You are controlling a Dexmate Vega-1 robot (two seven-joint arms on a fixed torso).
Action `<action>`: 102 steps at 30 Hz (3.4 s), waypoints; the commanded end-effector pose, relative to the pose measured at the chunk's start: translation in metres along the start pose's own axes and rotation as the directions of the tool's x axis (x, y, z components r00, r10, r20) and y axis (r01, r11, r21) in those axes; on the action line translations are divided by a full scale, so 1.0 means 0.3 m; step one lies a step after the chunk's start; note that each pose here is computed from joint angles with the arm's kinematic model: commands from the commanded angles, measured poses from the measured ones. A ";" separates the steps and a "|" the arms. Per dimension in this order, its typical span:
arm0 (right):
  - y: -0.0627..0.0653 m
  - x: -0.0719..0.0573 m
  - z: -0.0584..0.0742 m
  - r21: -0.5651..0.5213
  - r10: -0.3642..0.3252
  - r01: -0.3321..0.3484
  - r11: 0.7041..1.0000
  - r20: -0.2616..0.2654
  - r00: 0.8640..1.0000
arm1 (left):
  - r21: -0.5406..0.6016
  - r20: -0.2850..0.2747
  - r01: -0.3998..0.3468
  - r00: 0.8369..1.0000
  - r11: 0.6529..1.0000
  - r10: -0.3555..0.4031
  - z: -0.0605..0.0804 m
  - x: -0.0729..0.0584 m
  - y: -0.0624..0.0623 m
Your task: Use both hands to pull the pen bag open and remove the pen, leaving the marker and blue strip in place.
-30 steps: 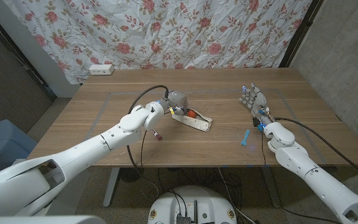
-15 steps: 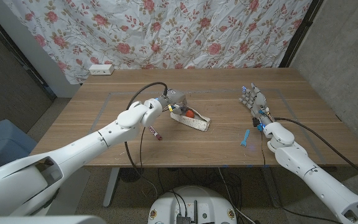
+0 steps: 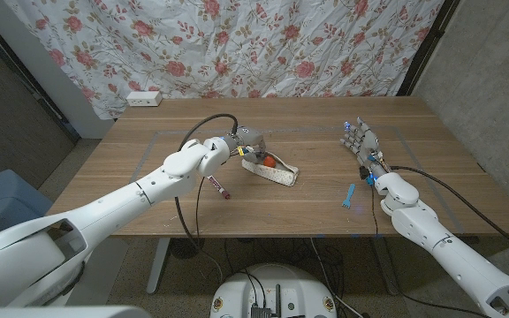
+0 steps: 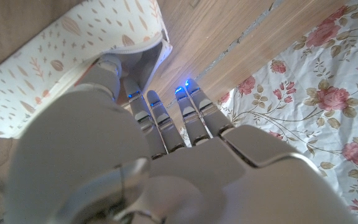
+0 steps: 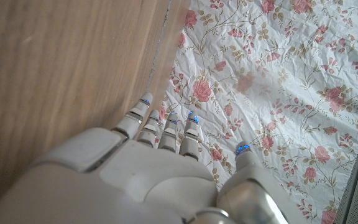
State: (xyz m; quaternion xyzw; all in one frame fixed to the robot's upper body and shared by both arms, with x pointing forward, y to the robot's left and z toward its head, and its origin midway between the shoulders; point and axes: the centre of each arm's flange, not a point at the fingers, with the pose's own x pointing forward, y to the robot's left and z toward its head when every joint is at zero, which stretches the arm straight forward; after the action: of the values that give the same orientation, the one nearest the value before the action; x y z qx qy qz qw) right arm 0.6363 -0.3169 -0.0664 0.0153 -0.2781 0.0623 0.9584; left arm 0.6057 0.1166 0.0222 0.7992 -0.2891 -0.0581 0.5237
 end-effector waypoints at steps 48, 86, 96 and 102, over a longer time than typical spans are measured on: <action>0.022 0.039 0.056 -0.124 0.061 -0.057 0.991 0.029 0.998 | -0.205 0.022 0.078 0.997 0.976 -0.075 -0.124 0.006 -0.088; 0.113 0.040 0.143 -0.495 0.180 -0.155 0.855 0.001 0.984 | -0.293 0.054 0.087 0.996 0.952 -0.075 -0.144 0.029 -0.113; 0.145 0.027 0.162 -0.595 0.192 -0.154 0.789 0.000 0.981 | -0.353 0.037 0.078 0.997 0.933 -0.070 -0.140 0.018 -0.133; 0.169 0.021 0.180 -0.648 0.205 -0.155 0.746 0.002 0.979 | -0.373 0.036 0.079 0.997 0.924 -0.071 -0.135 0.014 -0.147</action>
State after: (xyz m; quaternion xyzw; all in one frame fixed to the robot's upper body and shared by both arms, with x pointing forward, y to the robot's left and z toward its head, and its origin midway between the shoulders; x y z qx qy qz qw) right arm 0.6147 -0.2784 -0.0216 -0.2870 -0.3106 0.0646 0.9039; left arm 0.6431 0.1583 0.0092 0.7093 -0.2512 -0.1385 0.6439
